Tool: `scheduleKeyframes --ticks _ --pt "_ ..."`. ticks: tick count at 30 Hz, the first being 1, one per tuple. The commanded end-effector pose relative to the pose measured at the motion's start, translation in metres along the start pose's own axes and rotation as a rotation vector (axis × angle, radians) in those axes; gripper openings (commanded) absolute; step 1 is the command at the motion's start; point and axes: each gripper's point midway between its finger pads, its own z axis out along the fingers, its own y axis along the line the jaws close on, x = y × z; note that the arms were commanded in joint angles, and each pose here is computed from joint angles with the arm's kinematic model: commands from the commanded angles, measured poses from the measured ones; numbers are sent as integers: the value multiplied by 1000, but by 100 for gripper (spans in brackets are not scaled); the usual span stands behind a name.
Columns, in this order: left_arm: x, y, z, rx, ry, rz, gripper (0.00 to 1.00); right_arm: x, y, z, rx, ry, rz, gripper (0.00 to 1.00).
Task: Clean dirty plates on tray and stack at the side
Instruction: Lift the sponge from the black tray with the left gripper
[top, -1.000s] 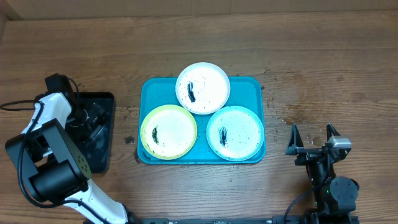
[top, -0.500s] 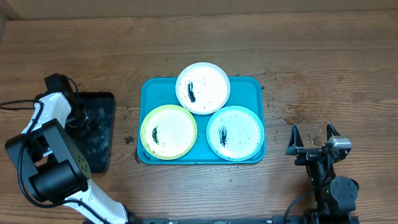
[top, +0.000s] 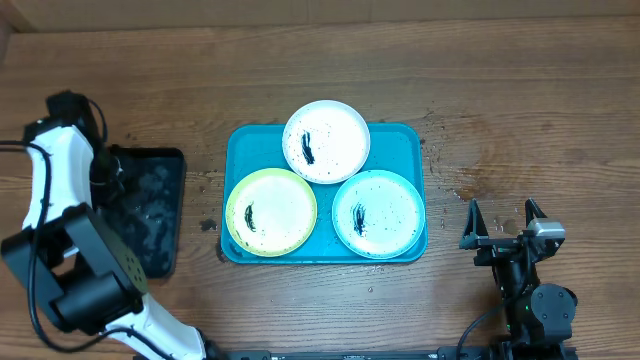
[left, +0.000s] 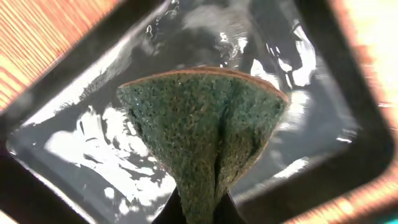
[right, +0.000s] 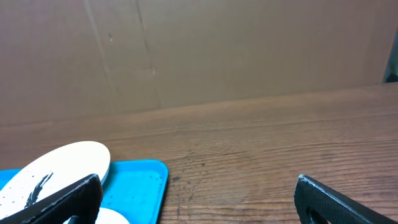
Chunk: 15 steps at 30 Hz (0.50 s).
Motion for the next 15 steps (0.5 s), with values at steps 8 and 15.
scheduleKeyframes --ticks 8,15 --pt "4 -28 -25 199 -16 49 4 2 -2 0 11 -5 0 100" --pt "28 -22 31 204 148 -81 4 2 -2 0 11 -4 0 100"
